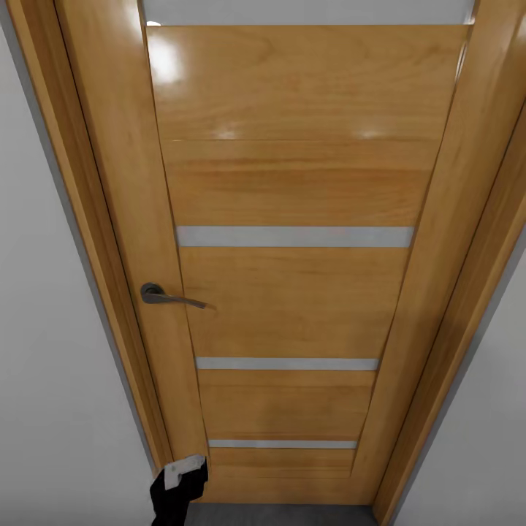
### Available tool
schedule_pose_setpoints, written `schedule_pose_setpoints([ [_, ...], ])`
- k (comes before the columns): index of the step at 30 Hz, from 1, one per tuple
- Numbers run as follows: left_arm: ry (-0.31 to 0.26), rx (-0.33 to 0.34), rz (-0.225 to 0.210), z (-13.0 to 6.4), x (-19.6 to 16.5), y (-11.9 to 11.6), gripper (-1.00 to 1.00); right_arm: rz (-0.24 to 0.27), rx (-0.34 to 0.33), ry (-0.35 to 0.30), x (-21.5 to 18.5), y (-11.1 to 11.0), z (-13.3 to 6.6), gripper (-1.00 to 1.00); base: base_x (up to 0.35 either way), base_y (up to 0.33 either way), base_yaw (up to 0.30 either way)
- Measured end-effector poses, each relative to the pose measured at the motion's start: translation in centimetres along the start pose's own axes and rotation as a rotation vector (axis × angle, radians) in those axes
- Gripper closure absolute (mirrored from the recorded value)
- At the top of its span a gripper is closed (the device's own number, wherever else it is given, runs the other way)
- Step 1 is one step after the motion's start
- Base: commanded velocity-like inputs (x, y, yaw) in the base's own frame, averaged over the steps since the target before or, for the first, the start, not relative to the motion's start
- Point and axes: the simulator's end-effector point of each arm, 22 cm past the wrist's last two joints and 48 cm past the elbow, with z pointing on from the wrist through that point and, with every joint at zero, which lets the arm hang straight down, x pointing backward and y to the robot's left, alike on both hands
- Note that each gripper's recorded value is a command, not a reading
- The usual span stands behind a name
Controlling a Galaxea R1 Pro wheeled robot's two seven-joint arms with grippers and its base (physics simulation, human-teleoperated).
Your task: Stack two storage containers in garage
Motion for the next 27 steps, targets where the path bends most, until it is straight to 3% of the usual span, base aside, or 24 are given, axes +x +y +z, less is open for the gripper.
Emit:
schedule_pose_setpoints([
  [11, -0.136, 0.035, -0.019, 3.7, -10.2, -2.9, -1.0, 0.001, 0.002, 0.0, 0.0, -0.1, 0.0, -1.0, 0.0, 0.0, 0.0],
  [21, -0.142, 0.06, -0.011, 6.0, -15.7, -5.0, -1.0, 0.001, 0.005, 0.0, 0.0, -0.1, 0.0, -1.0, 0.0, 0.0, 0.0],
  [27, -0.094, 0.118, 0.012, 7.8, -17.4, -7.6, -1.0, 0.001, 0.005, 0.0, 0.0, -0.1, 0.0, -1.0, 0.0, 0.0, 0.0],
])
